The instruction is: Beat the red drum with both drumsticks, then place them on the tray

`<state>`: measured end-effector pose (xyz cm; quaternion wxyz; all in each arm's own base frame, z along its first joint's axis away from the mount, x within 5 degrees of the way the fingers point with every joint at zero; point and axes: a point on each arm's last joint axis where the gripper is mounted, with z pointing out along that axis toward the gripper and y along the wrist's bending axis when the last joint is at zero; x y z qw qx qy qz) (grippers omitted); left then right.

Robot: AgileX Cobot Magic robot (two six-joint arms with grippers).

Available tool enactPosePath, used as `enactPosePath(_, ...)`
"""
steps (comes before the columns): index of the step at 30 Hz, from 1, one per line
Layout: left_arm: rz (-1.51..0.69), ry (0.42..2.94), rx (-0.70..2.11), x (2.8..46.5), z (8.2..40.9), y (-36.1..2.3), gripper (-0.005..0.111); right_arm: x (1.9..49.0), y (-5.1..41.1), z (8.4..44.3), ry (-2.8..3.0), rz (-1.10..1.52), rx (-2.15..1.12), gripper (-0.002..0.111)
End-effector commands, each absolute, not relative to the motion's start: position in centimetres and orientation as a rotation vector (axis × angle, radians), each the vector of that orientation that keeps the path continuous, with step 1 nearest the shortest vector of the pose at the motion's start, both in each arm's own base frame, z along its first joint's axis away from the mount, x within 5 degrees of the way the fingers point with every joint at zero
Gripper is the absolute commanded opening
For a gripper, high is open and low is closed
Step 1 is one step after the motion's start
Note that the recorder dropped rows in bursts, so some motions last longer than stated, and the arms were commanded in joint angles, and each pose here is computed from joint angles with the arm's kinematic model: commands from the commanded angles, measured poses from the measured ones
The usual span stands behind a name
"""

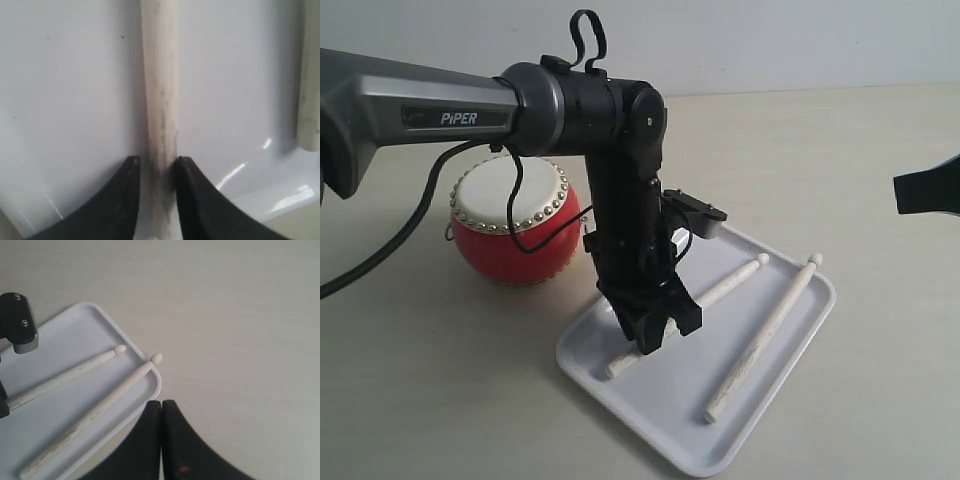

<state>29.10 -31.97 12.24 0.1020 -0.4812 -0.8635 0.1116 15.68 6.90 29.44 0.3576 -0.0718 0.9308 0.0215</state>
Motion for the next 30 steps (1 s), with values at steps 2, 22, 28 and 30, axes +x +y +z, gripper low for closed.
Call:
enactPosePath(2,0.346,-2.582,-1.424,29.3,13.6,-31.9,0.027,15.8,6.9,29.5,2.393,0.056,-0.191,0.0)
enactPosePath(22,0.609,-2.997,-1.46,28.3,31.1,-23.9,0.0,29.9,5.9,22.6,2.722,-0.237,-0.539,0.0)
enactPosePath(28,0.688,-3.197,-1.514,24.1,34.8,-20.5,0.0,34.3,6.2,19.2,2.853,-0.248,-0.73,0.0)
enactPosePath(30,0.706,-3.258,-1.506,22.8,35.8,-19.4,0.0,35.4,6.4,18.8,2.826,-0.247,-0.762,0.0)
